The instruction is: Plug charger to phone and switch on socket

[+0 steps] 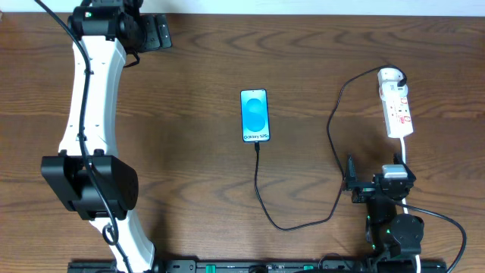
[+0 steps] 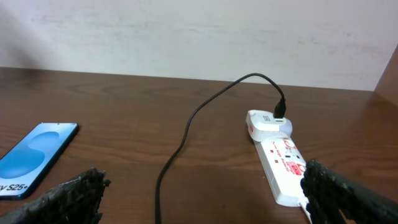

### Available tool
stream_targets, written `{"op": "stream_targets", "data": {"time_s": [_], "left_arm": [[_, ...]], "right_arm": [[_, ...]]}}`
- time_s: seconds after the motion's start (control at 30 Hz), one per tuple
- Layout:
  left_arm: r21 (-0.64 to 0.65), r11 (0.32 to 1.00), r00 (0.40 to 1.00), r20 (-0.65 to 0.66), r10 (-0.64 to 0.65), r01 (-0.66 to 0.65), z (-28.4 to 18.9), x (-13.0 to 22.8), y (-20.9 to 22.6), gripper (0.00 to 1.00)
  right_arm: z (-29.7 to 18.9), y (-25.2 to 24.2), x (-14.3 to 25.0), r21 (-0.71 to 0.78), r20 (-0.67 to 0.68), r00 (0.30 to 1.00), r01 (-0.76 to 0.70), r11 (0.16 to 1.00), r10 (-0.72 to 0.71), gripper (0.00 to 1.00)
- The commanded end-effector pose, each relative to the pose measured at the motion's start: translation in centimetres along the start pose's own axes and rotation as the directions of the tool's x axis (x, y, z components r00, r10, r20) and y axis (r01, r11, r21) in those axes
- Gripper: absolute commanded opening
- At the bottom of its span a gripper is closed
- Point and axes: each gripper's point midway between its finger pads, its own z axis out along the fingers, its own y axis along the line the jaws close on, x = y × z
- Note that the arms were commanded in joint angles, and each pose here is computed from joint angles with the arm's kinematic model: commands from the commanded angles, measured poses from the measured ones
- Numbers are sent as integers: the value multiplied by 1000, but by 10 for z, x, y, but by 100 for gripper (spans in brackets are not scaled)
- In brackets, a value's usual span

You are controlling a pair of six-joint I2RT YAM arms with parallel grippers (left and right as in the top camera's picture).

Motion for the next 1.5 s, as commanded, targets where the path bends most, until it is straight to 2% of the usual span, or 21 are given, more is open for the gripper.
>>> {"op": "stream_targets", "data": {"time_s": [0.0,1.0,1.3,1.47], "left_arm": [[-14,1000,1000,-9,-16,16,4,2,4,98],[-16,1000,1000,-14,-16,15,4,3,5,98],[-80,996,986,-165,13,-26,-5,42,18,98],[-89,995,986,-163,26,-41,-18,52,23,98]], "right_arm": [[0,0,0,-1,3,1000,12,1000,-12,99],[0,0,0,-1,4,1000,12,1000,-11,99],[0,0,0,-1,4,1000,12,1000,-11,99],[0,0,0,-2,3,1000,12,1000,-12,99]]}}
